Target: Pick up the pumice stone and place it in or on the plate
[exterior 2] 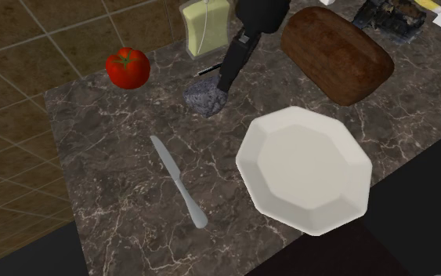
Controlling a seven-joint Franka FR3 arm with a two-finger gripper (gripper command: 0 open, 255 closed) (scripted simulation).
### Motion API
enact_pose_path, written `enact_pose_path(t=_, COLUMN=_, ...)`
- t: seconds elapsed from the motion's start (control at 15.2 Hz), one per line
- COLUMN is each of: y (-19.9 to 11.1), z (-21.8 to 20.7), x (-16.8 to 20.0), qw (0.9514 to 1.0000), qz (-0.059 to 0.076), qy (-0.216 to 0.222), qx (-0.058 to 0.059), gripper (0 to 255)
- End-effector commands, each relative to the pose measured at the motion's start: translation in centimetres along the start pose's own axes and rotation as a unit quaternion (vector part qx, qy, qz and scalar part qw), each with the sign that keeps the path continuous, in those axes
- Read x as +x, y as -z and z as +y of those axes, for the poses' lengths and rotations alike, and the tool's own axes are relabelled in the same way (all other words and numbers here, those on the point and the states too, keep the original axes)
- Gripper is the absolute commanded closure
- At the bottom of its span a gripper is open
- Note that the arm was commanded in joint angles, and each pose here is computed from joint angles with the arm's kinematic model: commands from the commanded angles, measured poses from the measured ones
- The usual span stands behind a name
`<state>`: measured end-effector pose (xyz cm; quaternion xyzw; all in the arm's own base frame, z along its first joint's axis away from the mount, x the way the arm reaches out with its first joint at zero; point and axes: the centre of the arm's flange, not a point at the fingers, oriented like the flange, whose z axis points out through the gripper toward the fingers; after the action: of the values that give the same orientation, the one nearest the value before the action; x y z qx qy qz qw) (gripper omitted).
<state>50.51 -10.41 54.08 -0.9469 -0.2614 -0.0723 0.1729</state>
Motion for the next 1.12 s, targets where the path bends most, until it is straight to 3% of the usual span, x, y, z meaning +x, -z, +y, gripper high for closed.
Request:
enact_pose_path(t=0.0, y=-0.9, z=2.5, x=1.1, qw=0.9995, qz=0.002, qy=0.025, qx=0.018, gripper=0)
enact_pose_path(t=0.53, y=-4.9, z=2.4, x=1.1, qw=0.9995, qz=0.002, qy=0.025, qx=0.018, gripper=0)
enact_pose_path(t=0.99, y=-4.9, z=2.4, x=1.2, qw=0.9995, qz=0.001, qy=0.025, qx=0.018, gripper=0)
enact_pose_path(t=1.06, y=-4.9, z=2.4, x=1.2, qw=0.9995, qz=0.001, qy=0.025, qx=0.018, gripper=255)
